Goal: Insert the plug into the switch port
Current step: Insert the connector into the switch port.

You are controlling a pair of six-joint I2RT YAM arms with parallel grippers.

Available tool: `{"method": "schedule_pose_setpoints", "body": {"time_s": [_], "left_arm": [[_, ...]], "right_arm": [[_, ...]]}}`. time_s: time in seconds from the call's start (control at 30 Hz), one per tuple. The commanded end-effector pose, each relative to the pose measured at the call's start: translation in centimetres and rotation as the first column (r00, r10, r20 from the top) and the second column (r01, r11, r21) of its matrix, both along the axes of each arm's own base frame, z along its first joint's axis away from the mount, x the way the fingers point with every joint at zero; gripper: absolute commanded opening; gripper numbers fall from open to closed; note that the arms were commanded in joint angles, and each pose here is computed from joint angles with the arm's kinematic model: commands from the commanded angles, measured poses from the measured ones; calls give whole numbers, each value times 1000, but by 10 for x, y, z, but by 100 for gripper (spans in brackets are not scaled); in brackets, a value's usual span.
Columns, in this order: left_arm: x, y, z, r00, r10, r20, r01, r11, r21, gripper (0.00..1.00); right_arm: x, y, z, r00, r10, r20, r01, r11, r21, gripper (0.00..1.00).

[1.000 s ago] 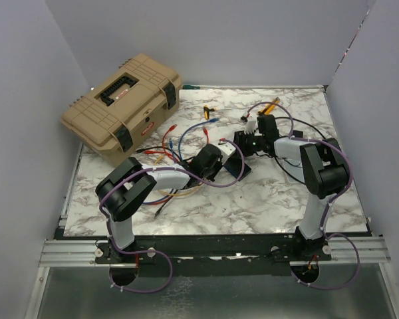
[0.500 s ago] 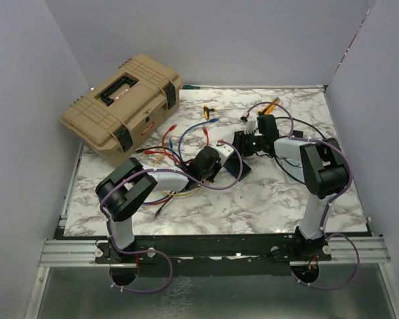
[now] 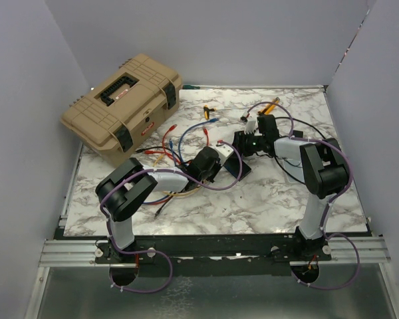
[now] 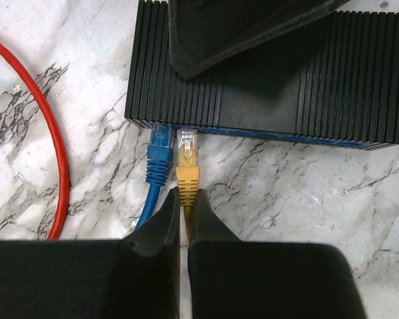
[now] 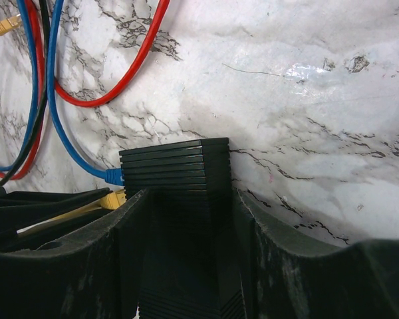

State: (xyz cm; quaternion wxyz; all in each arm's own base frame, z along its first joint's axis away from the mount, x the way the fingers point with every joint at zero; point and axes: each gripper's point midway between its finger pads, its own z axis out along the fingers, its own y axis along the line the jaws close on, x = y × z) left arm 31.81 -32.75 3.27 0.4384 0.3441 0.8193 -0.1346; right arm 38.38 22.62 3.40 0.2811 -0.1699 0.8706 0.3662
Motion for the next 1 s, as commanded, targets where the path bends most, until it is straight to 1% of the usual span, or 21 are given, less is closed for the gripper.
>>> {"method": "schedule_pose_setpoints", "body": {"time_s": [0.0, 0.33, 0.57, 0.97], "left_arm": [[10, -11, 23, 998, 12, 68, -6, 997, -80, 0], [8, -11, 28, 998, -5, 70, 12, 994, -105, 0], [11, -11, 34, 996, -7, 94, 16, 995, -101, 0], [4, -23, 26, 995, -80, 59, 85, 991, -101, 0]], "right_arm": [[-19, 1, -24, 995, 28, -98, -30, 999, -13, 55], [-19, 1, -23, 995, 30, -97, -31, 999, -10, 55], [-19, 2, -22, 995, 34, -95, -34, 999, -4, 55], [-19, 3, -22, 995, 40, -95, -40, 999, 2, 55]]}}
